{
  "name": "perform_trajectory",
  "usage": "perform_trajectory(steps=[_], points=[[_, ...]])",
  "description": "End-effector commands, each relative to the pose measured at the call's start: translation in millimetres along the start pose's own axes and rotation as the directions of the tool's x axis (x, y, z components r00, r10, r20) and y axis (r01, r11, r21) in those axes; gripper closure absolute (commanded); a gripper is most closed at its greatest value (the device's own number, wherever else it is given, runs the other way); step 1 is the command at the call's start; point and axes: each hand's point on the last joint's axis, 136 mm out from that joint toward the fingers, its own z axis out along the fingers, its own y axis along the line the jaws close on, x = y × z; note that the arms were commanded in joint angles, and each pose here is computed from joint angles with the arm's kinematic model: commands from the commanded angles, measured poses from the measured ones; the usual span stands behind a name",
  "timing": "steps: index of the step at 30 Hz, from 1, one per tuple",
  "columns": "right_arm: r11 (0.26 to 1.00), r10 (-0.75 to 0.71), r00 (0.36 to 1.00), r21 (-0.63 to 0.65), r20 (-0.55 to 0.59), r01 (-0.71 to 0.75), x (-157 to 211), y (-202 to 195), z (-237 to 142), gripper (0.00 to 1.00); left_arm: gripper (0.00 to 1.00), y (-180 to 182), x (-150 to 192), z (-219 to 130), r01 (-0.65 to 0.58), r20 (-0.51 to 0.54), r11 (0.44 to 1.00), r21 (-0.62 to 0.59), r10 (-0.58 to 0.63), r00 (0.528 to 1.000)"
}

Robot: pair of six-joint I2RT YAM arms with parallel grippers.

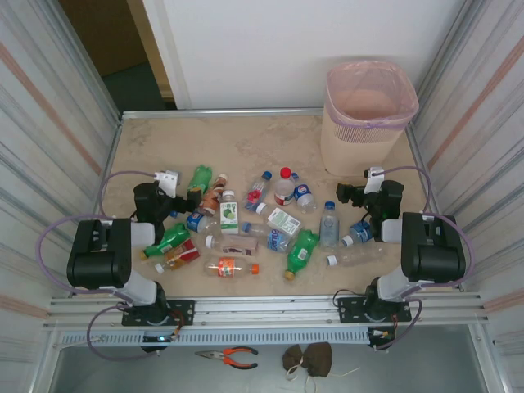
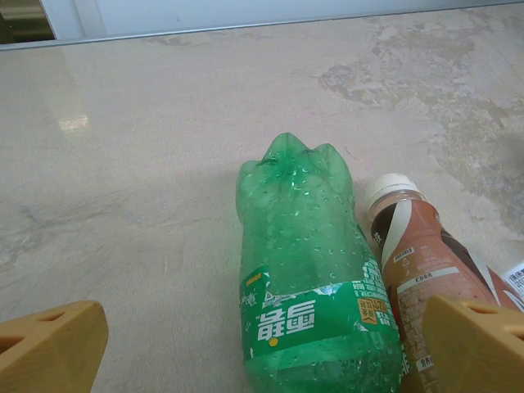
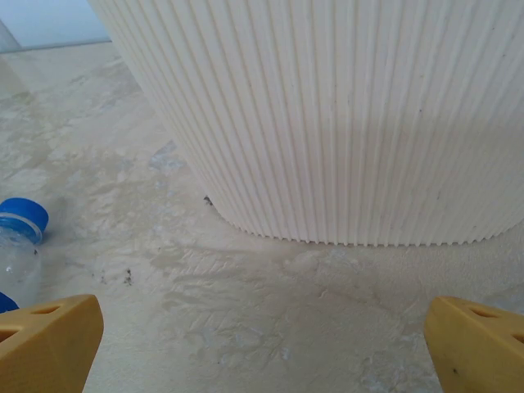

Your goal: Put the plastic bottles in the bin

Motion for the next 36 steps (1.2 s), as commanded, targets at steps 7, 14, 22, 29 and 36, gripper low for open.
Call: perform_trajectory(steps=[7,14,22,29,36], points=[[1.000,-0.013,1.000,-0.010,0.012,0.013,-1.4,0.6,-1.3,0.01,0.01,-1.0,-9.3,-3.3,-0.033,0.037,0.999,0.006,0.033,0.999],[1.000,-0.013,1.000,-0.011,0.010,0.013,-0.5,0.8,-1.1,0.01,0.01,-0.6,-9.2,-3.1,-0.031,0.036,0.999,0.006,0.031,0.999],[1.000,-0.012,1.000,-0.012,0.010,0.013,-0.7,0.9,-1.1,0.01,0.01,-1.0,-8.8,-3.3,-0.030,0.036,1.000,0.009,0.029,0.999],[1.000,-0.011,1.000,-0.009,0.010,0.011,-0.6,-0.1,-0.9,0.01,0.01,-1.1,-8.9,-3.2,-0.031,0.035,0.999,0.010,0.030,0.999],[1.000,-0.018,1.000,-0.004,0.010,0.018,-2.8,1.6,-2.1,0.01,0.01,3.8,-11.1,-3.5,-0.026,0.031,0.999,-0.025,0.027,0.999]])
